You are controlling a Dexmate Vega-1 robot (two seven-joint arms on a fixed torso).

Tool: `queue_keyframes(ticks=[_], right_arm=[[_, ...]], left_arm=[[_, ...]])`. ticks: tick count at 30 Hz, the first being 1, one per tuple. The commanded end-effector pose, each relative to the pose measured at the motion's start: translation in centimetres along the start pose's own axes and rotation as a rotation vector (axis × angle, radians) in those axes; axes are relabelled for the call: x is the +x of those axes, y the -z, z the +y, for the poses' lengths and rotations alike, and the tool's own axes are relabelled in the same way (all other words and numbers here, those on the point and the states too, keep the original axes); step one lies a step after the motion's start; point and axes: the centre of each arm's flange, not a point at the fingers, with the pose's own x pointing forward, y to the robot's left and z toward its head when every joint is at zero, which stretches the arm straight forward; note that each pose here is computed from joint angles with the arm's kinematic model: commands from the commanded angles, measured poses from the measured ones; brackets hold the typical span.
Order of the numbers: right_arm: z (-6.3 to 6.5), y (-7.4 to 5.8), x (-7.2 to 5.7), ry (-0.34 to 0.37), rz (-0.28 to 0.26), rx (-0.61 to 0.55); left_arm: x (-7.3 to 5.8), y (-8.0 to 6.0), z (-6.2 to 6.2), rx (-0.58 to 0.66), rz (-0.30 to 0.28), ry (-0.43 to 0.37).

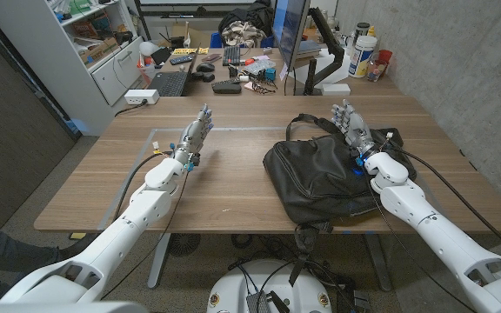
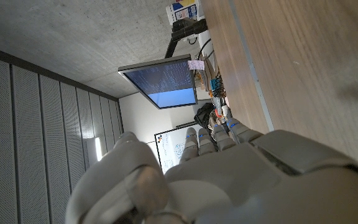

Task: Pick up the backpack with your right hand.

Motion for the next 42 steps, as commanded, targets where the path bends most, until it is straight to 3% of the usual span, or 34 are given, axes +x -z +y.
queue_keyframes(ticks=[1, 20, 30, 42], right_arm=[[-0.2, -1.2, 0.2, -0.006, -0.035, -0.02], [-0.8, -2.8, -1.1, -0.019, -0.076, -0.082], [-0.9, -3.6, -1.8, -0.022, -0.14, -0.128], [-1.0, -4.2, -2.7, -0.039, -0.169, -0.167]], left_arm=[[0.1, -0.2, 0.0, 0.005, 0.0, -0.002], [0.5, -0.5, 0.2, 0.006, -0.008, 0.007], [0.6, -0.4, -0.1, 0.006, -0.009, 0.02], [0.3, -0.9, -0.2, 0.014, -0.015, 0.017]])
